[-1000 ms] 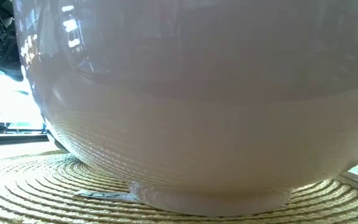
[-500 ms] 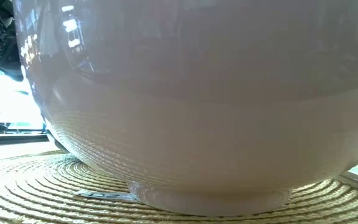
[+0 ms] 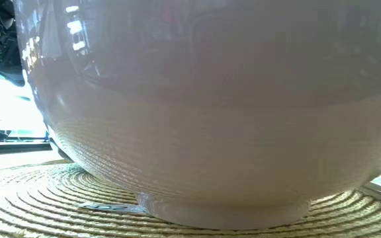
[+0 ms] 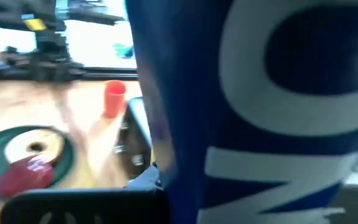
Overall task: Arrange a breakfast setting
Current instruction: Pour the cereal into the white bowl
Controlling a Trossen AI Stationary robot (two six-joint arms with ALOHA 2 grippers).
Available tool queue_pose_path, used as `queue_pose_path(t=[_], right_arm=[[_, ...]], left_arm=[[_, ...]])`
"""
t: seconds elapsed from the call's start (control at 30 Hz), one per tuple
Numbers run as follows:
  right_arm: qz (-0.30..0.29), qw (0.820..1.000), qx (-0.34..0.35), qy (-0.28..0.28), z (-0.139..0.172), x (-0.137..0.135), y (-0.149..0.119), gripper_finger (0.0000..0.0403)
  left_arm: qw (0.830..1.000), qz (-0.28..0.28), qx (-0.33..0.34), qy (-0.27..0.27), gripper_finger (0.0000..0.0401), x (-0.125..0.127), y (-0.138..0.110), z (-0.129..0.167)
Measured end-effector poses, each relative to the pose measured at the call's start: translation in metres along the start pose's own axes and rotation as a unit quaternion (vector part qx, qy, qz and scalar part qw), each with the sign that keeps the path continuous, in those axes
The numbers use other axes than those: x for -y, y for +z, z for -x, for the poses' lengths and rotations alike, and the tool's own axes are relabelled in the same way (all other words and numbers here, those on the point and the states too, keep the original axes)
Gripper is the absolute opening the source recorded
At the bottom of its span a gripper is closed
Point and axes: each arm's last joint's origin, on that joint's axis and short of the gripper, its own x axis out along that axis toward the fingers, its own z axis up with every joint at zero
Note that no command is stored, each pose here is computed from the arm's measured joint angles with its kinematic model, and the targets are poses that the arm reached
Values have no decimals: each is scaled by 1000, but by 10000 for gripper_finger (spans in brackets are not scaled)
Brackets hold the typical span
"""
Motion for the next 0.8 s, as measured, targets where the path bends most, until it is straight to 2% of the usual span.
queue_pose_path(t=[0.23,0.4,0.8], right_arm=[[-60,992,10,-115,-19,-7,-24,59],[-96,980,10,-173,-35,-12,-42,59],[-153,956,3,-250,-62,-19,-81,59]], left_arm=[[1000,0,0,0,113,0,0,0],[1000,0,0,0,113,0,0,0],[1000,0,0,0,113,0,0,0]])
